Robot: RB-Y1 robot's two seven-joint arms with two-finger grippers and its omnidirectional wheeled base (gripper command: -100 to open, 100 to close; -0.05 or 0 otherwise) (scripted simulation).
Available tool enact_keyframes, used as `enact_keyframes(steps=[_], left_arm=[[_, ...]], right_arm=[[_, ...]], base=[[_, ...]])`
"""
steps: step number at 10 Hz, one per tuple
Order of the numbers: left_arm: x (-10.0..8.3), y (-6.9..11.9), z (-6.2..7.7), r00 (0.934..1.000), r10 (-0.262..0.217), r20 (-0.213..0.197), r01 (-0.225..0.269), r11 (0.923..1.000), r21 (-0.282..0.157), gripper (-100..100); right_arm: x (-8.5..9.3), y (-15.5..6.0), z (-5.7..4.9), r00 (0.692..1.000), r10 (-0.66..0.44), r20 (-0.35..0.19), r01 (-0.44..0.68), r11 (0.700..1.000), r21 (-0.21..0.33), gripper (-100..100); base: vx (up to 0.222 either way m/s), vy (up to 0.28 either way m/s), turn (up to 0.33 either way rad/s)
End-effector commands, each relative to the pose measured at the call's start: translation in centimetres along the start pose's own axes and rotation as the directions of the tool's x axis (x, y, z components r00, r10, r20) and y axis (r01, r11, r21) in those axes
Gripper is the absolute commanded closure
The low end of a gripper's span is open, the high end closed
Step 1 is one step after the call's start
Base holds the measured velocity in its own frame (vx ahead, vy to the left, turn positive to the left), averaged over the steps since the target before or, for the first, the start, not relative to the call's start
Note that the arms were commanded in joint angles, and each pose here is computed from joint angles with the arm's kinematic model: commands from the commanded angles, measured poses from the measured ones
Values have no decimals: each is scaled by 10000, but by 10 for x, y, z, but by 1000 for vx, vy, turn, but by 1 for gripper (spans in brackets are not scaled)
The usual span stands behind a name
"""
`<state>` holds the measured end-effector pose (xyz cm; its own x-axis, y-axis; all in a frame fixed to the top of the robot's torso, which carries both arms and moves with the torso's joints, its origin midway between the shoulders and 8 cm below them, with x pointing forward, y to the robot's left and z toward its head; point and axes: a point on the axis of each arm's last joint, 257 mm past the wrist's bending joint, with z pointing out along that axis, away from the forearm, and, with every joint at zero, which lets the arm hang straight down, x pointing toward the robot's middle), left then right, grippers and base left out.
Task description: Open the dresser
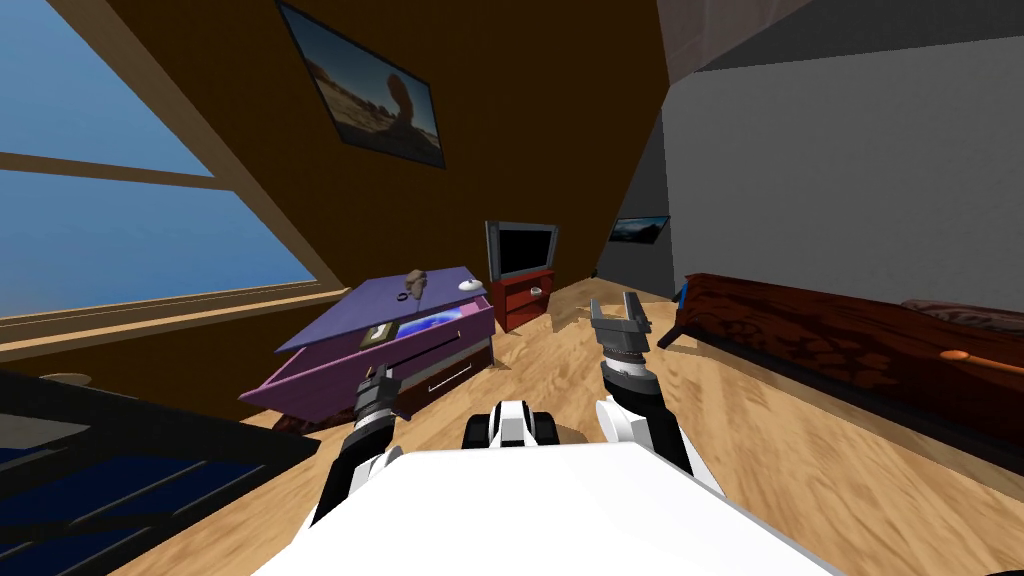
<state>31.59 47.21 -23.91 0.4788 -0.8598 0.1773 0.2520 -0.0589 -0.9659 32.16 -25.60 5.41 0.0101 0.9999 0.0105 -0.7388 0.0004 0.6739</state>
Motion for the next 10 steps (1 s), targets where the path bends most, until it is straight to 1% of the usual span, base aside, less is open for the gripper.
enact_keyframes(steps=[1, 4, 5, 10], left_arm=[[0, -1, -4, 10000, -5, -7, 5, 10000, -8, 100], [1, -9, -7, 10000, -24, -68, 25, 9998, 171, 100], [-4, -11, -9, 10000, -30, 25, 30, 10000, -43, -100], [-14, -39, -13, 9999, -71, 105, 71, 10000, -55, -100]], right_arm=[[0, 0, 0, 10000, -1, 0, 1, 10000, 1, 0], [0, 0, 0, 10000, -1, 0, 1, 10000, 0, 0], [0, 0, 0, 10000, 0, 0, 0, 10000, 0, 0], [0, 0, 0, 10000, -4, -1, 4, 10000, 3, 0]], base=[[-108, -74, 4], [-168, -95, 2], [-56, -65, -13], [43, 4, -17]])
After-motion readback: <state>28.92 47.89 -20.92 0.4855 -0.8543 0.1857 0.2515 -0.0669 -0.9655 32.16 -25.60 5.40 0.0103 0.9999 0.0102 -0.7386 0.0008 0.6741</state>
